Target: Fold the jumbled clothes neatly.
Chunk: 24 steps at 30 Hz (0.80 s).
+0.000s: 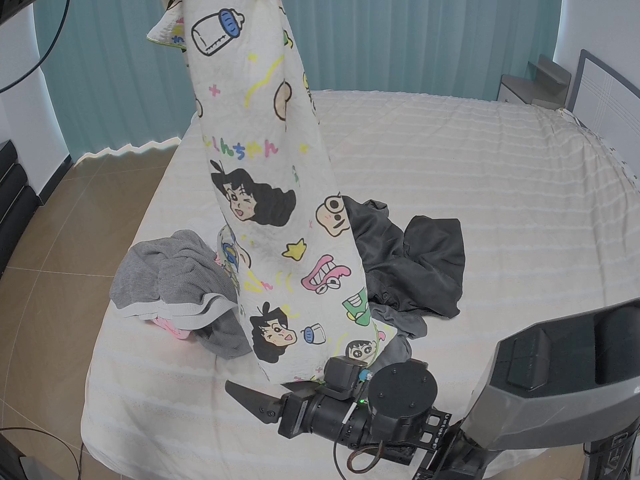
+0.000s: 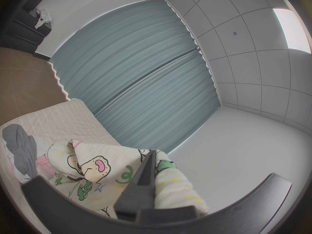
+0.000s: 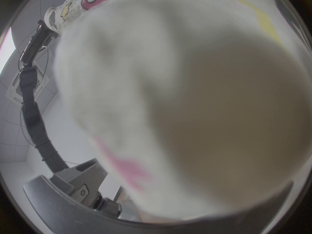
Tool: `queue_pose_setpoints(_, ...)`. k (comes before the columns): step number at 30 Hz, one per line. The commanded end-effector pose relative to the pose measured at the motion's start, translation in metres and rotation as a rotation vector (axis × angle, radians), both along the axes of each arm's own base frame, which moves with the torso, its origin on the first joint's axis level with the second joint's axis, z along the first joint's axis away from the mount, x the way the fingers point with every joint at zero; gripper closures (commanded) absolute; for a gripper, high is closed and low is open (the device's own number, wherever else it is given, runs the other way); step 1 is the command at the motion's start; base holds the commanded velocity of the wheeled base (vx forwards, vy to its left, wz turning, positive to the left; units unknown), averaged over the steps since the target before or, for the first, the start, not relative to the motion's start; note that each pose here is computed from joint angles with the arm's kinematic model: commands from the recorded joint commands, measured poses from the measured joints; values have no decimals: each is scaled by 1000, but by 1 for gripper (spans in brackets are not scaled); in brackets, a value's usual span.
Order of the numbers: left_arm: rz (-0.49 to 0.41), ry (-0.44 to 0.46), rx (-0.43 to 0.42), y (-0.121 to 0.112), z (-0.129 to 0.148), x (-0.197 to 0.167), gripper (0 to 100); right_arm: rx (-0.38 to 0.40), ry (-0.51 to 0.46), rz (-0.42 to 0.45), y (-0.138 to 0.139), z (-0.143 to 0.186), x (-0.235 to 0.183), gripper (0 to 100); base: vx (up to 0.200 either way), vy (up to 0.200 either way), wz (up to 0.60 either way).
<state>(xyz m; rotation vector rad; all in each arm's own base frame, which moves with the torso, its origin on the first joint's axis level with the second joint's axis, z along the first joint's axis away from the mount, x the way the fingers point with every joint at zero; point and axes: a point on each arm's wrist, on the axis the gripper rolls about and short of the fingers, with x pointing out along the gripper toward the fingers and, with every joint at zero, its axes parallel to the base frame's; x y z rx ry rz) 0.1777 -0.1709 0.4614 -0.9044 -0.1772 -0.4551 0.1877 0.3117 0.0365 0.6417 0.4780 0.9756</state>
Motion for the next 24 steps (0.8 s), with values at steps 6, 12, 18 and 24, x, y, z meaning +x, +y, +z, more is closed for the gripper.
queue_pose_setpoints(6, 1, 17, 10, -4, -5, 4, 100, 57, -60, -127, 9, 13, 8, 0, 0, 0, 0)
queue_pose_setpoints(12, 22, 32, 20, -5, -9, 7, 100, 55, -116, -201, 6, 24, 10, 0, 0, 0, 0)
queue_pose_setpoints(18, 24, 43, 31, -6, -13, 8, 100, 71, -145, -266, 0, 30, 28, 0, 0, 0, 0)
queue_pose_setpoints(24, 19, 64, 47, -9, -20, 10, 100, 137, -170, -319, -4, 48, 45, 0, 0, 0, 0)
